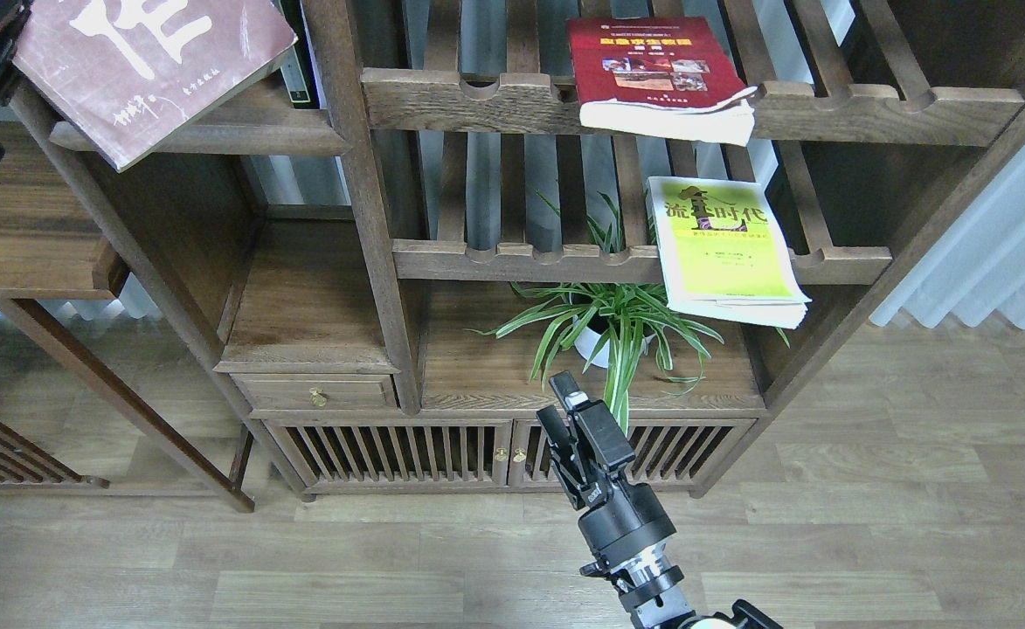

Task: Organize books on shelf
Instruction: 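Lift the maroon book with the left gripper up to the top shelf, then push the maroon book onto the top shelf with the left gripper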

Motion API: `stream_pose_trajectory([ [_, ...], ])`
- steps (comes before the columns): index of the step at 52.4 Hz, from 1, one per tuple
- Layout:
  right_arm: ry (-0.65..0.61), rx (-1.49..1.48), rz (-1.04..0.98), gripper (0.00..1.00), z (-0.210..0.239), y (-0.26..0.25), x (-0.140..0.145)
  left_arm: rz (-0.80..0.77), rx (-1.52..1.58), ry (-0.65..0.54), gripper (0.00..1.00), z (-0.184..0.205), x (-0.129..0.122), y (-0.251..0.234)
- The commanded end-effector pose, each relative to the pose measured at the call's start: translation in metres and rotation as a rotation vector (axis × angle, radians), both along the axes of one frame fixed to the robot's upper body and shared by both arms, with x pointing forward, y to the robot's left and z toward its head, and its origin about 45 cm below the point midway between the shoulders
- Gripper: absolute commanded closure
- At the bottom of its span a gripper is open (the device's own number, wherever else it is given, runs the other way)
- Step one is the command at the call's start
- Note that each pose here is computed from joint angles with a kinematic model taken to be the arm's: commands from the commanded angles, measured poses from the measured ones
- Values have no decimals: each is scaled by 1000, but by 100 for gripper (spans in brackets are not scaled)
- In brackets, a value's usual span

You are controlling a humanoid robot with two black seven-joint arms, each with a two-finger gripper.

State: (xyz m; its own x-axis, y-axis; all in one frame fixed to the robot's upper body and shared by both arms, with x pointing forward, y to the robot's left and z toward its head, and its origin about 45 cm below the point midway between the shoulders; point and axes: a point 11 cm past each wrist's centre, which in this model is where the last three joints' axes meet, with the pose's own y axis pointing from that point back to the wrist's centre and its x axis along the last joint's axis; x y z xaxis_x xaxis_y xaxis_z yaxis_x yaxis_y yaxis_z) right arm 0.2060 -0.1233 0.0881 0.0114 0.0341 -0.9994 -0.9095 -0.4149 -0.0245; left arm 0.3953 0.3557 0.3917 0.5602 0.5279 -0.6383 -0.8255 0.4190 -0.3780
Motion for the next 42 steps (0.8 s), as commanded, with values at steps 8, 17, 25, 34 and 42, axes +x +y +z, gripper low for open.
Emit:
stream_pose_trajectory([
  [8, -1, -1, 2, 13, 0, 0, 0, 30, 17, -42, 96, 20, 10, 8],
  [17, 0, -1, 1, 13, 0, 0, 0, 51, 90, -23, 95, 17, 16, 18],
  [25, 4, -2, 0, 13, -1, 0, -2, 102, 170, 9, 95, 9, 20, 38],
  [34, 6, -4, 2, 13, -2, 0, -3, 119, 163, -12, 95, 19, 25, 42],
  [42, 5, -5, 3, 13, -2, 0, -3, 106, 172, -37, 95, 28, 32, 33],
])
